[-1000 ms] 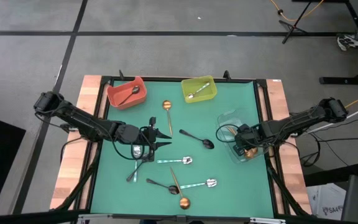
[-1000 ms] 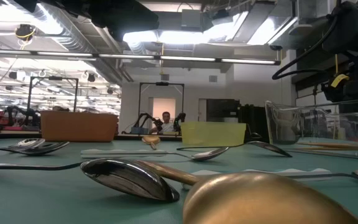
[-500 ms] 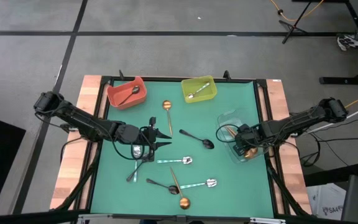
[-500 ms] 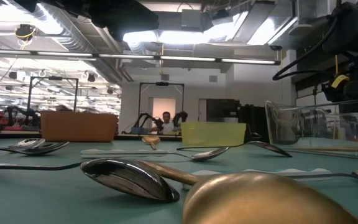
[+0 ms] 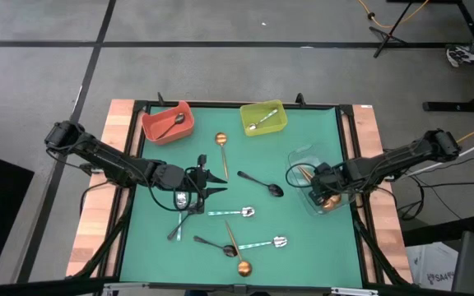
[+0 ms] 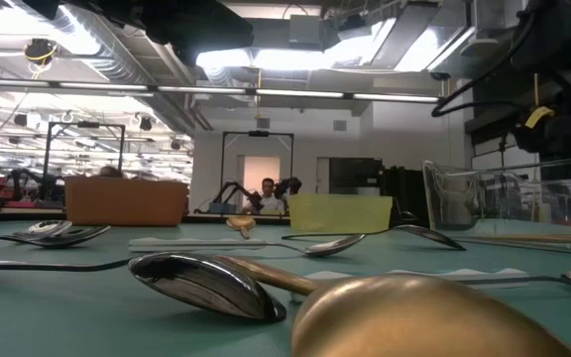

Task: Sort silverware by color (type)
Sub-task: Put the center gold spoon into the transparent bin, then put the top right black spoon into the orange bin

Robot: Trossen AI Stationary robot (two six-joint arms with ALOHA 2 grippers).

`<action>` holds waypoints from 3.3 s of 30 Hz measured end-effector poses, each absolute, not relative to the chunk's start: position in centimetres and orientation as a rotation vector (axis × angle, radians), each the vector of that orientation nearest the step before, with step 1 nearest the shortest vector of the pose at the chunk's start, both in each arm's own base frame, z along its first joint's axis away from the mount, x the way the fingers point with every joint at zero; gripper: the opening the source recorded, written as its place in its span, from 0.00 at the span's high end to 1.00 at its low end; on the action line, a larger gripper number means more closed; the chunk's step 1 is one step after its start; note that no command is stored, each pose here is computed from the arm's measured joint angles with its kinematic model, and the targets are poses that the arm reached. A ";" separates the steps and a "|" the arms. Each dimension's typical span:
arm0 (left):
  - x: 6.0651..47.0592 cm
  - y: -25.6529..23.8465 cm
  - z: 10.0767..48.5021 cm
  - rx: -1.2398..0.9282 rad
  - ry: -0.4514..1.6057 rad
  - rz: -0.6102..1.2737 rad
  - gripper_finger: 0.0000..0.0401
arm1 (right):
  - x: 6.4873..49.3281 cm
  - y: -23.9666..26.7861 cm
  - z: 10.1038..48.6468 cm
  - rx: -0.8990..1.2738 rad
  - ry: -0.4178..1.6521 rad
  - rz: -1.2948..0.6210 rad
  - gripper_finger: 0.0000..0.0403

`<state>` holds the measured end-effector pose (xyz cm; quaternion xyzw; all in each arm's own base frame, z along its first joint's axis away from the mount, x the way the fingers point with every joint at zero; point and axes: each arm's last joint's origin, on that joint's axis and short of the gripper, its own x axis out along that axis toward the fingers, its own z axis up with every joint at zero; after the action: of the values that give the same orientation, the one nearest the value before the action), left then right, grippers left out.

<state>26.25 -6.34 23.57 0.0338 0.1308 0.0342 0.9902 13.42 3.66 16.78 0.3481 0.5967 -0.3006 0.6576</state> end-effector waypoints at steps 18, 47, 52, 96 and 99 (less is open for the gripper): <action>26.2 -6.3 23.6 0.068 0.262 0.068 0.80 | 14.2 3.7 26.9 0.725 1.316 -0.676 0.73; 26.2 -6.3 23.5 0.070 0.267 0.068 0.80 | 23.4 5.5 33.0 0.065 0.759 -0.182 0.73; 26.2 -6.3 23.5 0.070 0.267 0.068 0.80 | 25.8 6.1 31.3 -0.025 0.787 -0.150 0.73; 26.2 -6.3 23.3 0.076 0.287 0.069 0.80 | 34.3 1.2 16.4 0.096 1.278 -0.193 0.73; 26.2 -6.3 23.3 0.076 0.287 0.069 0.80 | 34.4 1.0 16.0 0.116 1.293 -0.178 0.73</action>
<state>26.19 -6.32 23.35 0.0378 0.1430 0.0343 0.9884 34.36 1.05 16.01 0.0540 0.6013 -0.0827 0.7929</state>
